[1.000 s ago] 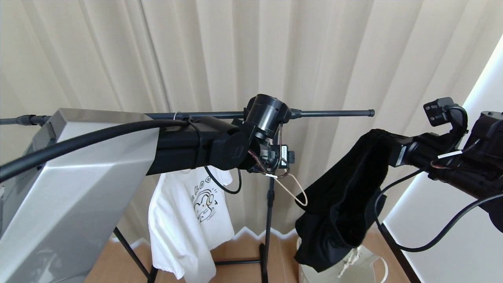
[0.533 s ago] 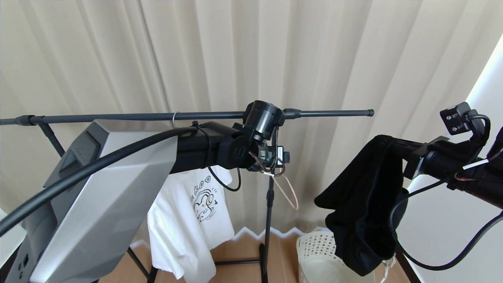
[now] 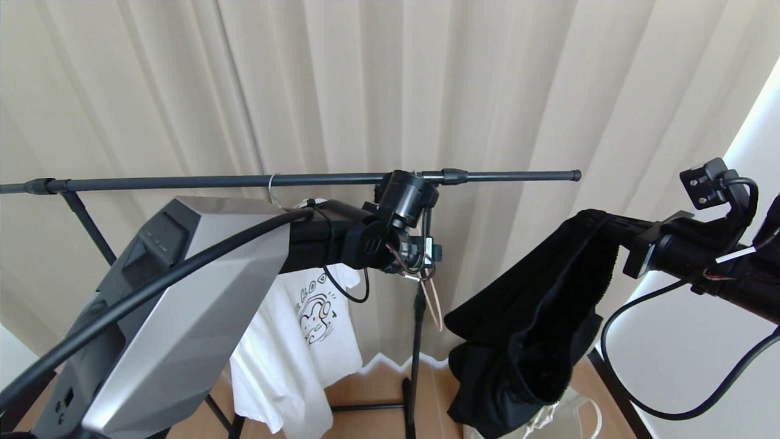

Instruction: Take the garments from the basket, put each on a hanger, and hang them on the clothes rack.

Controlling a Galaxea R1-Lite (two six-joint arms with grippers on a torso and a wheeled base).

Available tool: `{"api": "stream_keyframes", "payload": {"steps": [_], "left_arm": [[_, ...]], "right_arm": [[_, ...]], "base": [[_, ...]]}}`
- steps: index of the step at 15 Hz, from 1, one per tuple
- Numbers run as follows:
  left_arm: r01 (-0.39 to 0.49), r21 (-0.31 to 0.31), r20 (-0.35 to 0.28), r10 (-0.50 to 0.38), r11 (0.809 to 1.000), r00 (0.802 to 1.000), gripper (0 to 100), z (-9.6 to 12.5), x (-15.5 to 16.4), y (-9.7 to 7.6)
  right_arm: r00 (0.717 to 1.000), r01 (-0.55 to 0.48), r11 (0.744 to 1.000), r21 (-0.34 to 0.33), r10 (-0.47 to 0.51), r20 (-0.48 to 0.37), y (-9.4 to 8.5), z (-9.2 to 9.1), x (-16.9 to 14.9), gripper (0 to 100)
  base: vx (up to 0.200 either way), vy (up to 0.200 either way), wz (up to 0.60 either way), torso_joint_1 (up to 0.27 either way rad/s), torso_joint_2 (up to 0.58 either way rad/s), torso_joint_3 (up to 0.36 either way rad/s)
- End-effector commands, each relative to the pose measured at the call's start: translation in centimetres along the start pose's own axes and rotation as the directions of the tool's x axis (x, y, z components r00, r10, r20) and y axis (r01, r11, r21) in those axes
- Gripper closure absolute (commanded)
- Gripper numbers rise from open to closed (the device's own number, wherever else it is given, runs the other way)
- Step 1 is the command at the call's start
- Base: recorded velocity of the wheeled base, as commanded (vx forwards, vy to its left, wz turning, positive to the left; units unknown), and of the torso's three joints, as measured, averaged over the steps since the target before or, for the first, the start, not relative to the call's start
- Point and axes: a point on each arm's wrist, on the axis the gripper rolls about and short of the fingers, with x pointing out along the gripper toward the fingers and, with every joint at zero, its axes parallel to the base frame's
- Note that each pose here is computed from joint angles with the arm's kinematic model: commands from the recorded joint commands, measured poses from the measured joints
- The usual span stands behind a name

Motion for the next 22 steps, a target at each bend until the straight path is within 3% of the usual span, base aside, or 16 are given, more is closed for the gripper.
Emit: {"api": "stream_keyframes", "payload": {"steps": [1, 14, 15, 22], "left_arm": [[-0.014, 0.007, -0.022, 0.014, 1.0, 1.0, 0, -0.8, 1.1, 0.1], [-0.041, 0.004, -0.025, 0.041, 0.999, 0.999, 0, -2.2, 3.8, 0.6], [-0.054, 0.003, -0.022, 0.054, 0.999, 0.998, 100, -2.3, 3.9, 0.7], [-0.145, -0.025, 0.027, 0.146, 0.989, 0.989, 100, -1.1, 3.4, 1.9]], "right_arm": [[1.0, -0.001, 1.0, 0.005, 0.001, -0.011, -0.1, -0.3, 0.2, 100], [1.0, -0.005, 1.0, 0.009, 0.005, -0.025, 0.1, -0.7, 0.3, 100], [1.0, -0.005, 1.0, 0.008, 0.005, -0.025, 0.1, -0.7, 0.3, 100], [0.999, -0.016, 1.0, 0.008, 0.016, -0.028, 0.4, -0.8, 0.4, 100]], "base": [[0.0, 0.0, 0.0, 0.0, 0.0, 0.0], [0.0, 0.0, 0.0, 0.0, 0.0, 0.0], [0.0, 0.0, 0.0, 0.0, 0.0, 0.0], [0.0, 0.0, 0.0, 0.0, 0.0, 0.0]]}}
